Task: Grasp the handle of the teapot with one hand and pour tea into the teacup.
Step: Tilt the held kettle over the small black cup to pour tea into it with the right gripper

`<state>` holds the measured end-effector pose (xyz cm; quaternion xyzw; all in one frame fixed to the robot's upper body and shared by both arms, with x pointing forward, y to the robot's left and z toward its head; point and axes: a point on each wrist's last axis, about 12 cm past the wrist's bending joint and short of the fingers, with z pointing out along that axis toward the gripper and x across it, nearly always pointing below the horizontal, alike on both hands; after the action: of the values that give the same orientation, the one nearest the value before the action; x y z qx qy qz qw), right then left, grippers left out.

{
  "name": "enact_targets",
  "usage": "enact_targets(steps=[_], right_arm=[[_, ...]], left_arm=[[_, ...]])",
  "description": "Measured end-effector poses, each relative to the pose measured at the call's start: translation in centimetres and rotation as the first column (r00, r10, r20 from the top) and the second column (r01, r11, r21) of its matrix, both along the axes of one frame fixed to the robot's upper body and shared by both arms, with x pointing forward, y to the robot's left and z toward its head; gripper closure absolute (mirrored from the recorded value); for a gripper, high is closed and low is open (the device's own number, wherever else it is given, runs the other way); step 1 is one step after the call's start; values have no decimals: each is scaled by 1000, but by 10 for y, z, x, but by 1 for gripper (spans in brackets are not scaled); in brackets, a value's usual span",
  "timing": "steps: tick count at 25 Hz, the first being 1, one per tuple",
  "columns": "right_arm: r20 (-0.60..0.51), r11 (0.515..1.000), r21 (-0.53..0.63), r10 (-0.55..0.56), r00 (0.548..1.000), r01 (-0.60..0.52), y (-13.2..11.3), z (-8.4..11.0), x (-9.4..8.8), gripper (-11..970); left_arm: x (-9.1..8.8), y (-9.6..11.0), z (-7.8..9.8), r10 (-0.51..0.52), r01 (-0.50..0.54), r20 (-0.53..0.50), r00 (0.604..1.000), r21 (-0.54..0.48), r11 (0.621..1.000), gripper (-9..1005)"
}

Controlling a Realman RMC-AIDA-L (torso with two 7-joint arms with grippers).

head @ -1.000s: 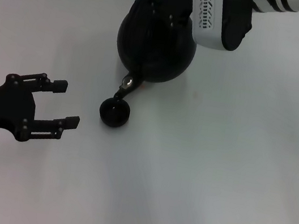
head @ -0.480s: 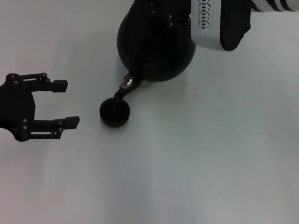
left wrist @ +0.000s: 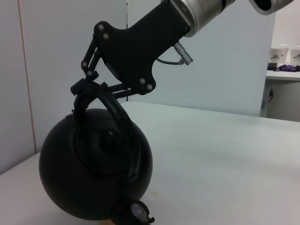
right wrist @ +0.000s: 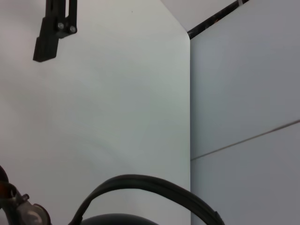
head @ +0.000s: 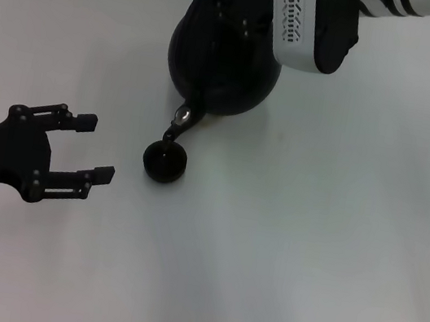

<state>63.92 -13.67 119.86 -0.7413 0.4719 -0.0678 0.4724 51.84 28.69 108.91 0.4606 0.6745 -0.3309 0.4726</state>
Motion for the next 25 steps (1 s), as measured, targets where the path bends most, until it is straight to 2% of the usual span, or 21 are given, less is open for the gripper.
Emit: enact_targets(steps=[8,25], right_arm=[[-25,999,26,-28,999,29,-7,-7,-3,857],[-93,970,203,-121,988,138,-36,-19,-20,860]], left_arm=[[2,0,0,5,-5,4,1000,4,1000,217],[3,0,4,2,-2,8,1000,6,1000,217]])
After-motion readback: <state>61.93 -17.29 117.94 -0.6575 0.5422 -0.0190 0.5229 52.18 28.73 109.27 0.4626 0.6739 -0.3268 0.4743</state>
